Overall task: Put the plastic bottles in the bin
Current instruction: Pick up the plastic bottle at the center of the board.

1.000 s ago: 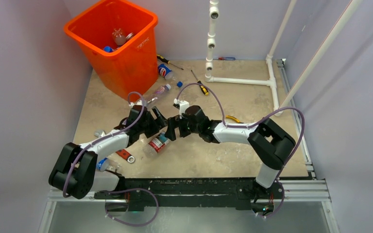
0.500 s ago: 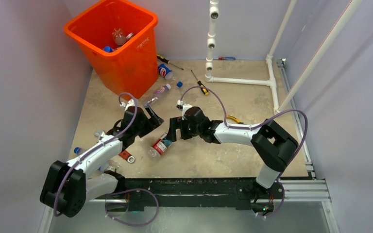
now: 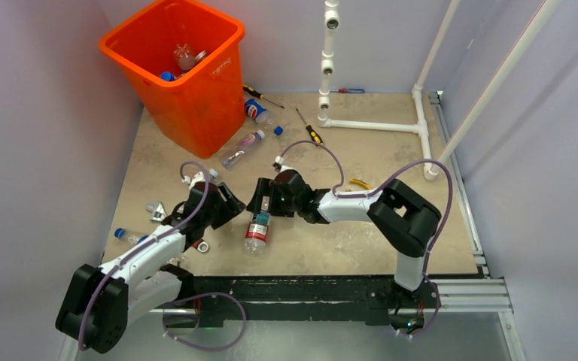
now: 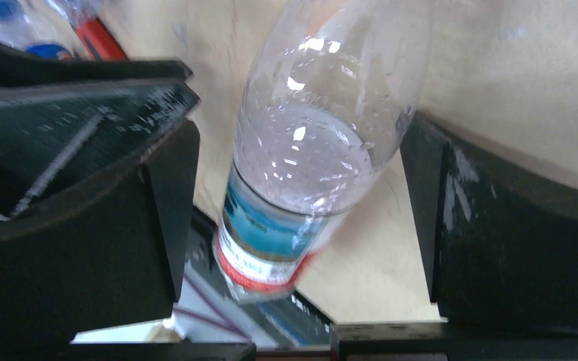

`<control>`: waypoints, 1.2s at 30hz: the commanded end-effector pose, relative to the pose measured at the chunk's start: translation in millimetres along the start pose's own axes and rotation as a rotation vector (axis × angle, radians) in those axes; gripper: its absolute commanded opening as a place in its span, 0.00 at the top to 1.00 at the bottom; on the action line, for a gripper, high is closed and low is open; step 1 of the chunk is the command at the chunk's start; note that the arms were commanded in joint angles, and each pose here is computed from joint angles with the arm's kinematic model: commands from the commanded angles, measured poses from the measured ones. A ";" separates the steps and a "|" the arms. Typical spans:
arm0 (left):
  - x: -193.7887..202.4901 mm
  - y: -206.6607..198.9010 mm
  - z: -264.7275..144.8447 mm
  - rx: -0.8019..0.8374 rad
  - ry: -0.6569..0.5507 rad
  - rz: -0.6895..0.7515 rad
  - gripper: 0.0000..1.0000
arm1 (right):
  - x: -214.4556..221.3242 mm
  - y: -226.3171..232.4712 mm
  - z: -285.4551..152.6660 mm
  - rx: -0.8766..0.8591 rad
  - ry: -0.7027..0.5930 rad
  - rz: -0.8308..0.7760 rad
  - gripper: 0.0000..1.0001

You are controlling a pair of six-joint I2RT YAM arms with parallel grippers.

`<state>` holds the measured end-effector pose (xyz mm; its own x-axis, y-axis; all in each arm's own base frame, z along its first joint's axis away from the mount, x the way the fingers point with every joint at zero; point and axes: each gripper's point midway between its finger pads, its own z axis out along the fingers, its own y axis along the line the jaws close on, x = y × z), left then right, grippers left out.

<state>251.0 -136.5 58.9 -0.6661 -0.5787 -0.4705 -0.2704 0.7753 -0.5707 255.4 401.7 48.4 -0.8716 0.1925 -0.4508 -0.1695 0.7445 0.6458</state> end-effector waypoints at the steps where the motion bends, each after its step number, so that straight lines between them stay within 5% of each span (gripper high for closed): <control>1: 7.3 -8.3 -1.7 0.057 0.018 -0.009 0.39 | 21.3 -21.8 17.7 0.116 0.029 0.014 0.04; 8: -13.1 -18.4 -12.4 0.064 -0.053 0.014 0.39 | 28.1 -21.2 17.3 0.101 0.034 -0.045 0.17; 18: -40.3 -39.1 -24.8 0.081 -0.124 0.045 0.39 | 25.5 -24.2 7.6 0.100 0.026 -0.180 0.51; 24: -73.2 -71.9 -49.8 0.128 -0.194 0.105 0.30 | -10.4 18.6 -38.4 -0.056 -0.125 -0.317 0.59; 30: -111.0 -170.3 -115.6 0.477 -0.274 0.293 0.15 | -40.9 64.0 -121.6 -0.280 -0.366 -0.536 0.62; 36: -100.3 -241.0 -174.6 0.939 -0.311 0.446 0.11 | -50.5 72.8 -190.7 -0.446 -0.588 -0.629 0.65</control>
<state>288.1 -188.0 302.6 -0.4282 -0.4794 -0.7660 0.3637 0.6846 -0.6318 205.8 340.3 199.7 -0.4124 0.1449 -0.8994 -0.7041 0.5758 0.4156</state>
